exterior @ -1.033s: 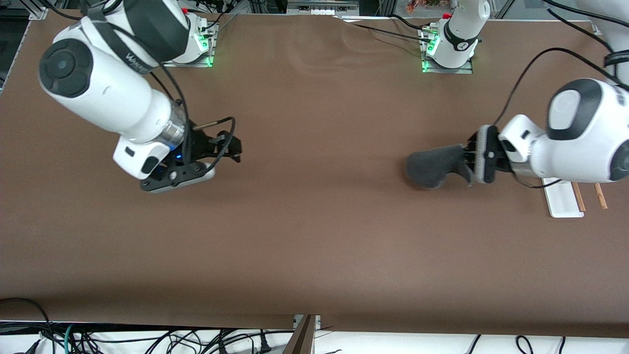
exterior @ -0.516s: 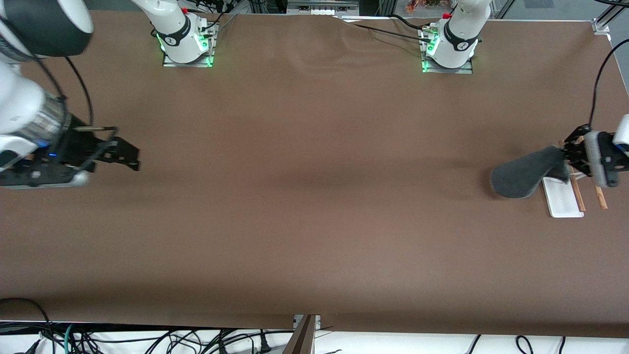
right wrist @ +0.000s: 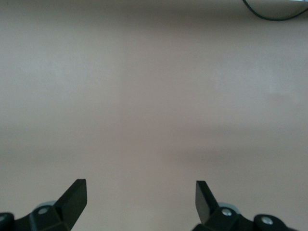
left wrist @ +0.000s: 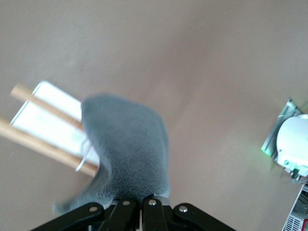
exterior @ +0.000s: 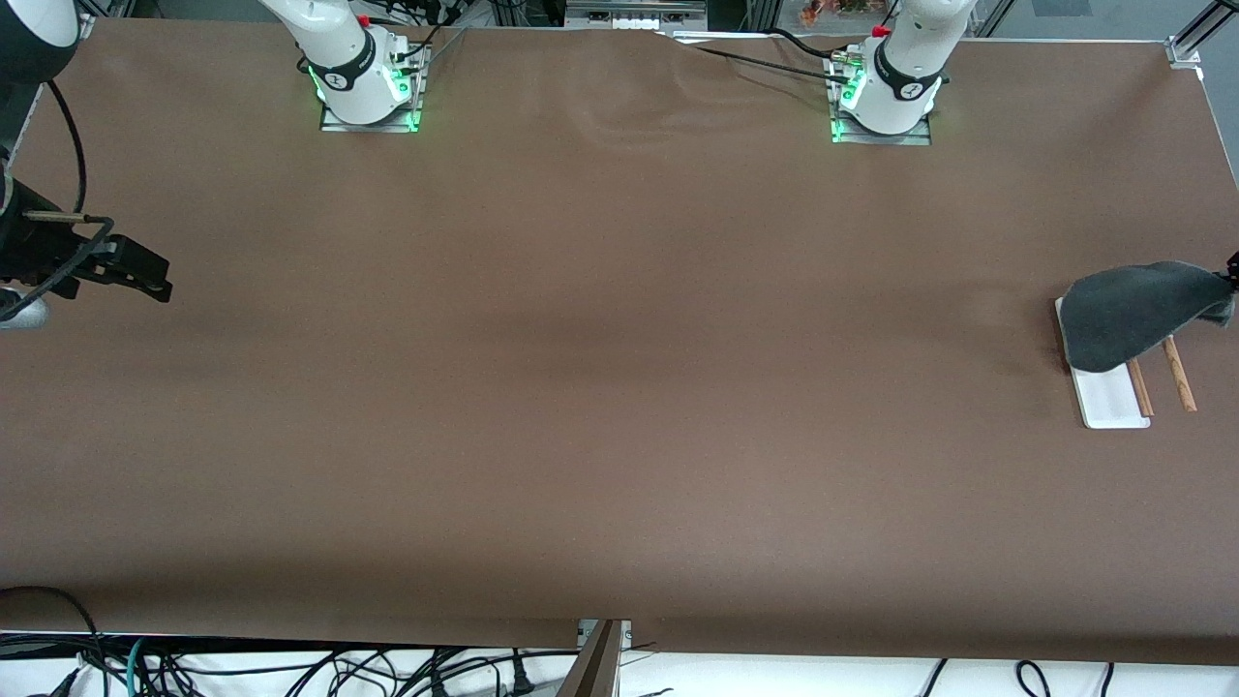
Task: Pass towel and hang on rack
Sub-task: 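Carry the towel with the left gripper and drape it over the rack, then release the towel on the rack and hold the left gripper above it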
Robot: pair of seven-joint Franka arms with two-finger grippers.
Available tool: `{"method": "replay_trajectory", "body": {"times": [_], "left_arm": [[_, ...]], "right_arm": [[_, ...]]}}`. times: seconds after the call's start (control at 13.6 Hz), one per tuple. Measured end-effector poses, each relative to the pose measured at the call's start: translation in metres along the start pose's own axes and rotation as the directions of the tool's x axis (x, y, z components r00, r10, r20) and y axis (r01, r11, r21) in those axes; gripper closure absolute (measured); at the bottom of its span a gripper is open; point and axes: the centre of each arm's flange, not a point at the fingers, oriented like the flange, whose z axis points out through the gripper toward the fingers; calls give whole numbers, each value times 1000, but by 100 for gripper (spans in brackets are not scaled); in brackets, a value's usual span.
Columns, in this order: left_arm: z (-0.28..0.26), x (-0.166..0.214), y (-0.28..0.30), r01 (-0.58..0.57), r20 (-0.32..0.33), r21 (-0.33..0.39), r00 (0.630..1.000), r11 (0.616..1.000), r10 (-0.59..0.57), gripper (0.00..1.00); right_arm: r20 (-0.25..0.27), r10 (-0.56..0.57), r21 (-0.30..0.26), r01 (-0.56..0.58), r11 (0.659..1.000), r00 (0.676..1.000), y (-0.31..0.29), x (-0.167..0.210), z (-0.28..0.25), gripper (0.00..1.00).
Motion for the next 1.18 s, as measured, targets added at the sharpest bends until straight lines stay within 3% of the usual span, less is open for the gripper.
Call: {"method": "replay_trajectory", "body": {"times": [0.37,0.96,1.18], "left_arm": [[18,-46,-38,46,28,80,998,996,-49,97],[67,-65,-80,64,-25,144,998,987,-61,97],[70,-66,-82,66,-28,145,998,987,-63,72]], "right_arm": [[46,-47,-3,48,999,998,6,-15,-3,0],[97,-72,-5,73,997,993,0,-39,1,0],[104,-60,1,60,998,993,-5,-40,4,0]]}}
